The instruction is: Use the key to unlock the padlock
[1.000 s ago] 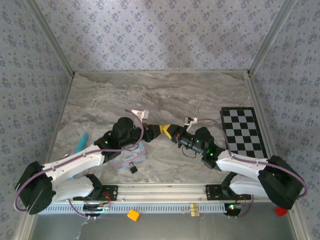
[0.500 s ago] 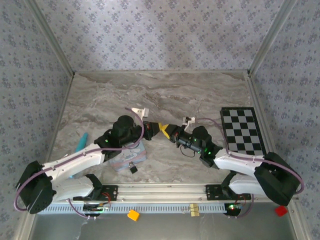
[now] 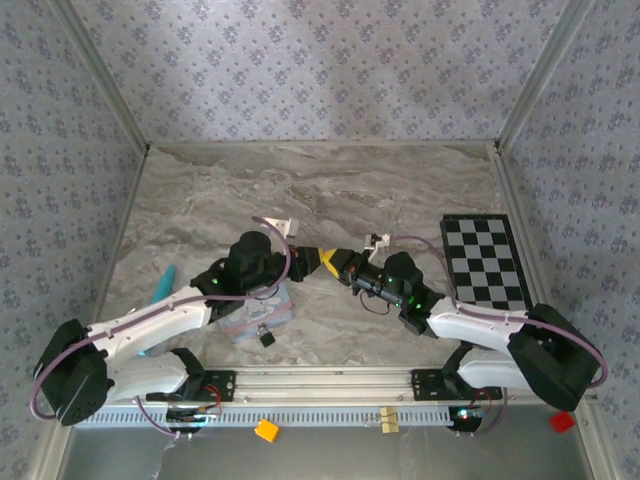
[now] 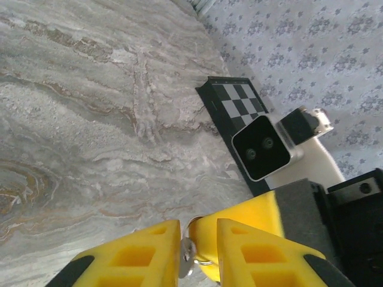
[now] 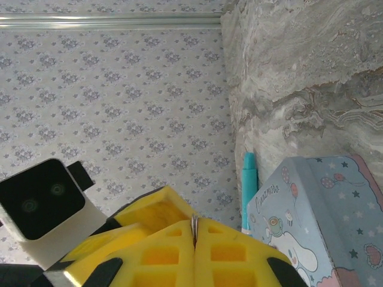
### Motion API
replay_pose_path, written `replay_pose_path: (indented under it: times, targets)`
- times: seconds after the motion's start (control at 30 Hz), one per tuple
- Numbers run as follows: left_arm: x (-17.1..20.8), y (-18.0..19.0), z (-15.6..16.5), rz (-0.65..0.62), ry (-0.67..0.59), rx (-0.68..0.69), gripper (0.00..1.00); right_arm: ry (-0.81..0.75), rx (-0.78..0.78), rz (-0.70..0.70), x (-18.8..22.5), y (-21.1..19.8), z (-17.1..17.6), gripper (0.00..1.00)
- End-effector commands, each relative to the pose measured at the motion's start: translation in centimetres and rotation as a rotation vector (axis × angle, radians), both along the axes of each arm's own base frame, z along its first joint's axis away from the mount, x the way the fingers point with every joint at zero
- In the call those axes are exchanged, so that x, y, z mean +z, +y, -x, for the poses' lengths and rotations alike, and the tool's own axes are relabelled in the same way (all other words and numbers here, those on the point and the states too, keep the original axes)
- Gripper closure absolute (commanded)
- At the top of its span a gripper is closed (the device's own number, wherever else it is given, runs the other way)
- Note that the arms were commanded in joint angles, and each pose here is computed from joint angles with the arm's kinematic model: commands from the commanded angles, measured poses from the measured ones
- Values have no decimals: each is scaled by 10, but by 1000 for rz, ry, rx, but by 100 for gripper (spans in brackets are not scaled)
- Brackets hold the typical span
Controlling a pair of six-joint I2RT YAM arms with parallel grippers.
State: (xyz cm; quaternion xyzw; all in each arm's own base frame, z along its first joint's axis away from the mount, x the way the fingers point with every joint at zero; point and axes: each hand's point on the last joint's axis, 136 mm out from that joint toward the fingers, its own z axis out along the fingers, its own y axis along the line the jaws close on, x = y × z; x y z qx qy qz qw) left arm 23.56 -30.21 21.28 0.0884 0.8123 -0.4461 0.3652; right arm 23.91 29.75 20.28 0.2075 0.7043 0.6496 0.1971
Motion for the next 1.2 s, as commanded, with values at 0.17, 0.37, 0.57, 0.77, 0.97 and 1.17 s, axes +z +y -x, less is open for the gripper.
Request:
replay_pose_path:
  times: [0.17,0.37,0.57,0.77,0.97,1.17]
  targets:
    - [11,0,-3,8,-34,12,59,-40,-19,-42,17,-4,-3,100]
    - [19,8,1,110,-84,-24,48,-66,-45,-67,29,-12,-5,100]
    - [18,15,8,74,-201,-91,37,-96,-36,-65,44,-12,-4,100]
    - [8,25,13,7,-390,-91,39,-114,-37,-68,53,-13,-3,100]
    - [6,11,17,10,-394,-153,40,-125,-21,-78,60,-7,-1,100]
    - [2,-9,20,-30,-421,-209,42,-132,14,-83,64,6,5,100]
